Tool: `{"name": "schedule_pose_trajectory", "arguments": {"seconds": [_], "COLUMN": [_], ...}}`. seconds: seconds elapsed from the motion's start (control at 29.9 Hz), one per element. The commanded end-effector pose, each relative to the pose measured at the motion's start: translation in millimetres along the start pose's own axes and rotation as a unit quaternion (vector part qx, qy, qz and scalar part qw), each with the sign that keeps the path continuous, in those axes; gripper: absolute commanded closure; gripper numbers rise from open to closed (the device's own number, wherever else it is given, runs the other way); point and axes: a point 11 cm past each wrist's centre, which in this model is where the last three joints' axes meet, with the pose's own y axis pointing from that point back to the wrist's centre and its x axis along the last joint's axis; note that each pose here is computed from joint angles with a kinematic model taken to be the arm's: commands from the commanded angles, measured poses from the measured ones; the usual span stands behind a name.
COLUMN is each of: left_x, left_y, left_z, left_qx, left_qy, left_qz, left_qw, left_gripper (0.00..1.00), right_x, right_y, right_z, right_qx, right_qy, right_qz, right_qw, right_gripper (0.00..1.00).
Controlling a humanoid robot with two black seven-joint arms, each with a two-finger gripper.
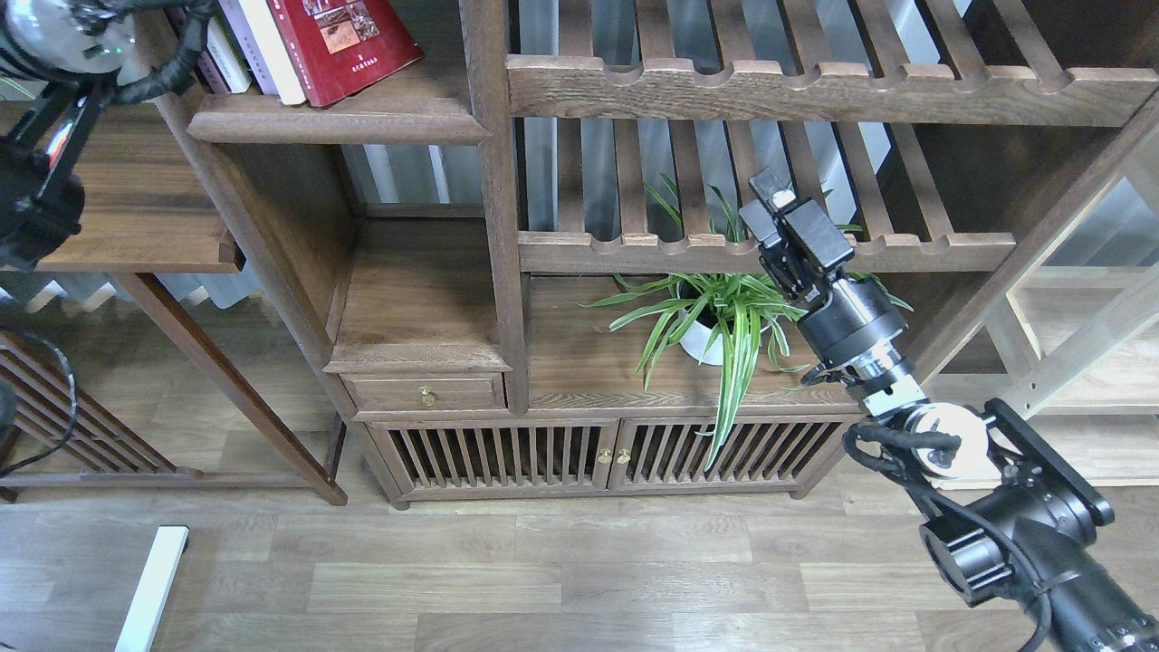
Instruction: Organize books on shelf
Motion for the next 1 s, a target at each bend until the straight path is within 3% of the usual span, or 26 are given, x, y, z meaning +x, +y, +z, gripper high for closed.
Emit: {"name": "schedule_pose_trajectory", "arguments": {"seconds": [0.0,0.13,0.4,0.53,0.67,0.84,0.97], "left_x": [-12.1,-19.6,-16.0,-22.1,-30.2,-63.3,-93.0], "left_y": [12.8,29.0,54.1,57.1,69.1,79.9,81.4], "left_z": [-7.4,-19.4,-35.0,-61.6,-113.3,-167.3,-185.9], "left_qx": [0.016,0.045,0.036,0.037,0.059,0.076,0.088], "left_qy": [0.041,0.075,0.145,0.252,0.338,0.421,0.454], "left_qz": [-0.090,-0.193,-0.275,-0.270,-0.252,-0.244,-0.255], "left_qw": [0.995,0.977,0.950,0.928,0.905,0.870,0.849], "left_gripper": [0.32,0.32,0.30,0.20,0.08,0.06,0.06], "right_x": [0.0,-1.1,-0.8,-2.5,-6.3,-10.0,-15.9], "right_y": [-0.1,-3.9,-7.0,-9.9,-15.4,-19.4,-25.0], "right_z": [0.0,8.9,25.6,29.8,35.2,36.8,30.4], "right_qx": [0.000,0.002,0.005,0.006,0.008,0.003,0.008], "right_qy": [0.000,-0.013,-0.036,-0.043,-0.050,-0.035,-0.027], "right_qz": [0.000,-0.005,-0.010,-0.014,-0.022,-0.029,-0.038], "right_qw": [1.000,1.000,0.999,0.999,0.998,0.999,0.999], "right_gripper": [0.21,0.21,0.19,0.19,0.19,0.19,0.19]}}
